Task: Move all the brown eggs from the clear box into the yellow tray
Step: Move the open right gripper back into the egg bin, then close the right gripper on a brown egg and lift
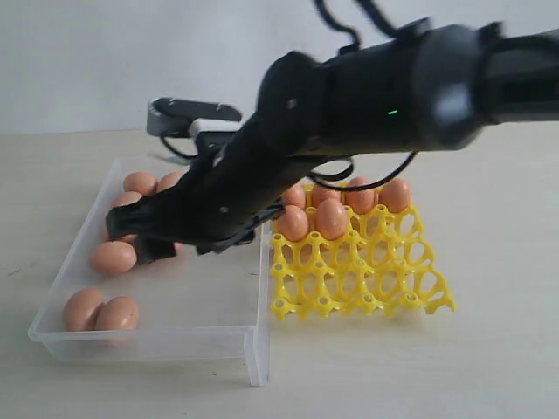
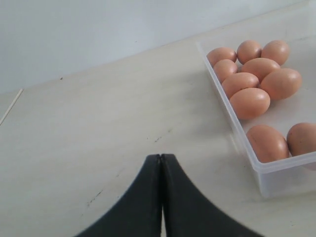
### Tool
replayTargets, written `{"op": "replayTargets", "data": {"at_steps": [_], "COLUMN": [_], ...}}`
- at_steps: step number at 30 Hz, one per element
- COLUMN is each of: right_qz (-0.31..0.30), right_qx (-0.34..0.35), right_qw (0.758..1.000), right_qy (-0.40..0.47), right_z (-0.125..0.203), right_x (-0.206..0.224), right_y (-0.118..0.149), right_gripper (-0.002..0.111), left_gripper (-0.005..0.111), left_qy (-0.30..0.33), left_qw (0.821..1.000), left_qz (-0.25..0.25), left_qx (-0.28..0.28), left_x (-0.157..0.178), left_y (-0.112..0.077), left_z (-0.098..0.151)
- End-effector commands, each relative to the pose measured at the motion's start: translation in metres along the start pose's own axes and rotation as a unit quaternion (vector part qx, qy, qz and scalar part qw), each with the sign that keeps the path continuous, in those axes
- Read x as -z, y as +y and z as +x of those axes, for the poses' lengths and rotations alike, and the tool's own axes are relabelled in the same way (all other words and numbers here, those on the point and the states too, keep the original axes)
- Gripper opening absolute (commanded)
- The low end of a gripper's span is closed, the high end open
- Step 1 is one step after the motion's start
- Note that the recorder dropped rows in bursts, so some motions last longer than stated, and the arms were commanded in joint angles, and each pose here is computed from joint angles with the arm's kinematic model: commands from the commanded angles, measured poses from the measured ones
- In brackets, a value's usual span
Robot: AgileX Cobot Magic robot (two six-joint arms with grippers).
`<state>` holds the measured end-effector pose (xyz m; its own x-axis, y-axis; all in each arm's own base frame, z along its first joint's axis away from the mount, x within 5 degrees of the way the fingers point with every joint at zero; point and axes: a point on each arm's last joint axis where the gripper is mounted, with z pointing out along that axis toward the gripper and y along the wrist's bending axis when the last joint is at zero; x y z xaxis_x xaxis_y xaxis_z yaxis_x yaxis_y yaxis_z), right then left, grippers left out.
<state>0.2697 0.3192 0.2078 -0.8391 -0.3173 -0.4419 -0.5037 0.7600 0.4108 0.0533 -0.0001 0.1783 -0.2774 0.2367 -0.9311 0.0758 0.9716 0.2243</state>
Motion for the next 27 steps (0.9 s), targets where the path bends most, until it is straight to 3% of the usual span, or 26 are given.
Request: {"op": "replayTargets", "data": {"at_steps": [1, 8, 21, 24, 27], "right_qz": [-0.016, 0.001, 0.023, 0.022, 0.021], "right_qx": [-0.036, -0.080, -0.077, -0.070, -0.063], "right_qw": [0.998, 0.992, 0.987, 0.987, 0.986], "right_qy": [0.054, 0.096, 0.139, 0.146, 0.150], "right_z": [-0.013, -0.032, -0.018, -0.015, -0.014], "right_x": [-0.051, -0.093, -0.119, -0.122, -0.123], "right_y": [0.014, 0.018, 0.010, 0.010, 0.011], "right_gripper": [0.062, 0.062, 0.061, 0.051, 0.031], "left_gripper": [0.000, 0.000, 0.000, 0.000, 0.000], "left_qy": [-0.009, -0.009, -0.009, -0.009, -0.009], "left_qw": [1.000, 1.000, 1.000, 1.000, 1.000], "left_qz": [-0.001, -0.001, -0.001, -0.001, -0.001], "left_qx": [0.003, 0.003, 0.003, 0.003, 0.003], "left_x": [0.001, 0.001, 0.001, 0.001, 0.001], "left_y": [0.000, 0.000, 0.000, 0.000, 0.000], "left_z": [-0.002, -0.002, -0.002, -0.002, -0.002]}}
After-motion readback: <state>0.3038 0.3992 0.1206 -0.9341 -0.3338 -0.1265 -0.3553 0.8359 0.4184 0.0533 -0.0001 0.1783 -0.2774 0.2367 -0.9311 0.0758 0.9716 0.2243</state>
